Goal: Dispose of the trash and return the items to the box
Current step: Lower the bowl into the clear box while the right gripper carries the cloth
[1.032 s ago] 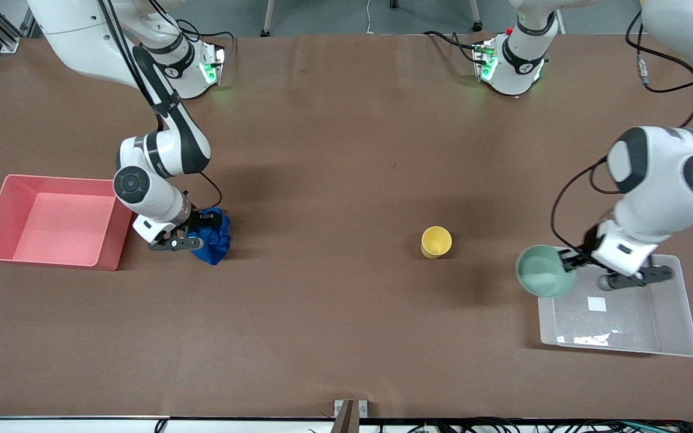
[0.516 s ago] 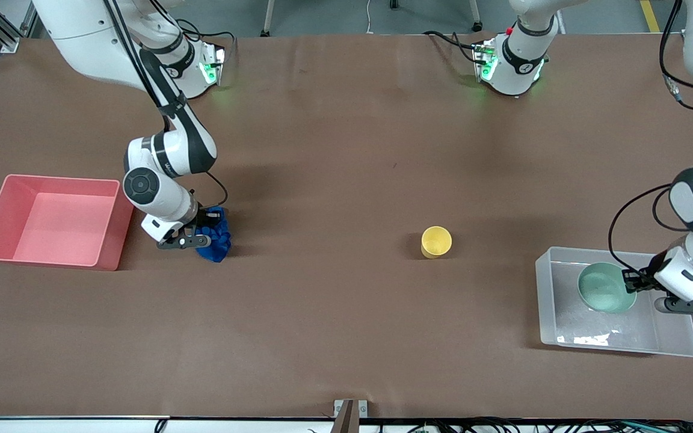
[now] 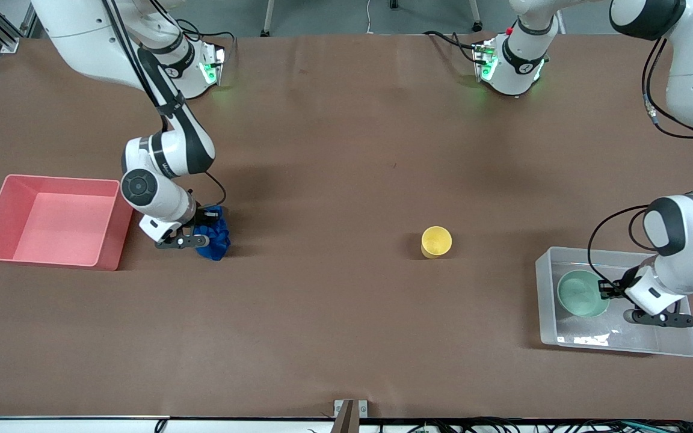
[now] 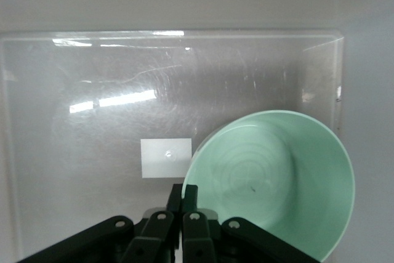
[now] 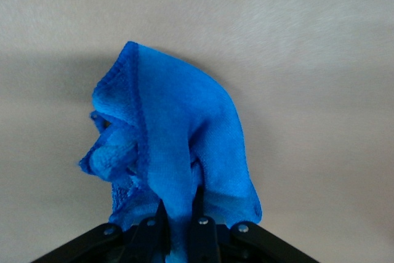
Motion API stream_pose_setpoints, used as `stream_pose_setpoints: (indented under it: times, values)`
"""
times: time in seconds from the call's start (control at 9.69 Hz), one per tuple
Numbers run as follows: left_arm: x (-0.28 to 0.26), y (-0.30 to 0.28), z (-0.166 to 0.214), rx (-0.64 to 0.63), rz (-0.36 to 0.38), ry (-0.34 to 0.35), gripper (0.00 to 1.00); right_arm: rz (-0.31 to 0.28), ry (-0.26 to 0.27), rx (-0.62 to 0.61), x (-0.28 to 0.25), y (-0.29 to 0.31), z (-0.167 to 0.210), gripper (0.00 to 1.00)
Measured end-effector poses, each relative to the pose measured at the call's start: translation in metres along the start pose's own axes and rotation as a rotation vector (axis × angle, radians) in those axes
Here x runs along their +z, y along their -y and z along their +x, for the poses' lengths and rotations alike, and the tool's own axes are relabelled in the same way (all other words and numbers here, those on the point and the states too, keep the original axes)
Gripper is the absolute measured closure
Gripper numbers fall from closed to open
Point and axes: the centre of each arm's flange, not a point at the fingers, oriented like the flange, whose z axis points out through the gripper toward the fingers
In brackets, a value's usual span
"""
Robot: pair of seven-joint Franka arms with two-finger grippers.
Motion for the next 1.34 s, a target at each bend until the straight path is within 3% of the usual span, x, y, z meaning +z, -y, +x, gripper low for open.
stream_pose_setpoints:
  times: [0.31, 0.62, 0.93, 1.34]
  values:
    - [0.0, 0.002, 0.005, -0.002, 0.003, -0.023, 0.88, 0.019, -0.024, 0.076, -0.084, -0.045, 0.009, 0.86]
    - [-0.042, 0.001, 0.022, 0.0, 0.019, -0.09, 0.43, 0.03, -0.077, 0.085, -0.139, -0.089, 0.004, 0.86]
    - [-0.111, -0.065, 0.021, -0.083, -0.011, -0.017, 0.01, -0.009, -0.091, 0.016, -0.159, -0.175, -0.01, 0.86]
    - [-0.122, -0.181, -0.005, -0.227, -0.043, 0.051, 0.0, -0.004, -0.078, 0.025, -0.147, -0.3, -0.046, 0.86]
